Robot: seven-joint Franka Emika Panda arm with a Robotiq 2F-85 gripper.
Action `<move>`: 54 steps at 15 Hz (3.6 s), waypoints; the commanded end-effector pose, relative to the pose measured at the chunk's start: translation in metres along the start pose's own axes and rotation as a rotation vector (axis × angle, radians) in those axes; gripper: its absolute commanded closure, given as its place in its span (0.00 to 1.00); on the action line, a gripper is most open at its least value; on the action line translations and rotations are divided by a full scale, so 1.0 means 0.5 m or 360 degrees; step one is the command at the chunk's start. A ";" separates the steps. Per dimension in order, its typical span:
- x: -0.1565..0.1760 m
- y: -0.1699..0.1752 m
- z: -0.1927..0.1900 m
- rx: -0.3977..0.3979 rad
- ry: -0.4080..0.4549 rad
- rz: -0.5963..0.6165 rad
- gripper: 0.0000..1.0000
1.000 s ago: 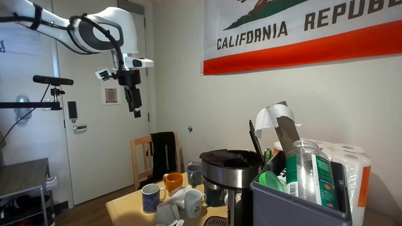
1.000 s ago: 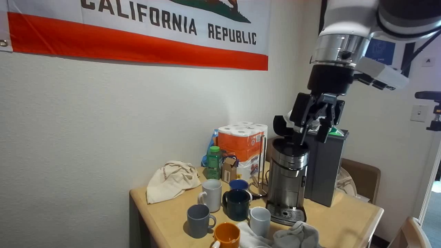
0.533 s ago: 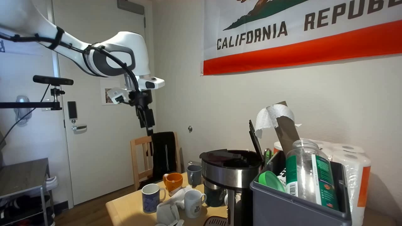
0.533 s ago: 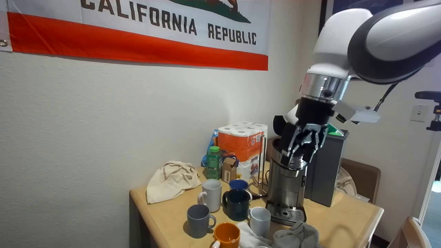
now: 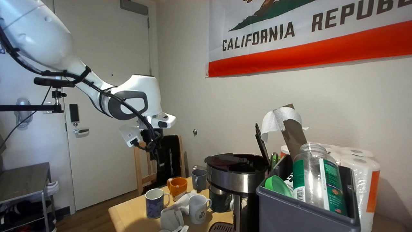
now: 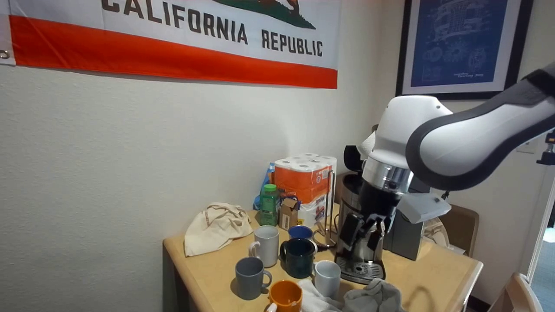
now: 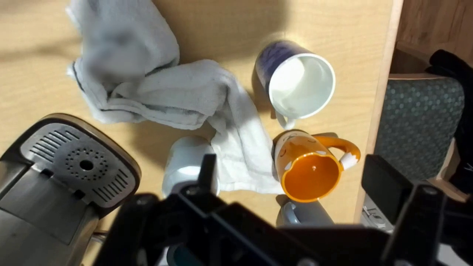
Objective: Tip the mug over the coffee machine chamber
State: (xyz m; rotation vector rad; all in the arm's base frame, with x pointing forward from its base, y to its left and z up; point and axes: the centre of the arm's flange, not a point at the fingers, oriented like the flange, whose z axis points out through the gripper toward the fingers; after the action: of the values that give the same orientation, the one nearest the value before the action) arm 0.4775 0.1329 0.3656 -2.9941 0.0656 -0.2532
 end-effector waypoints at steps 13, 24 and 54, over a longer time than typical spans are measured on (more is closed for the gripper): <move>-0.068 -0.044 0.321 -0.0202 -0.0047 -0.0118 0.00; -0.072 -0.077 0.360 -0.0295 -0.0056 -0.0090 0.21; 0.180 -0.041 -0.142 -0.0114 0.0056 0.0457 0.97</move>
State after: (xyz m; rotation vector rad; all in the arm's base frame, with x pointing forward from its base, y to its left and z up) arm 0.5456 0.1499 0.4026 -3.0112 0.4738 -0.1888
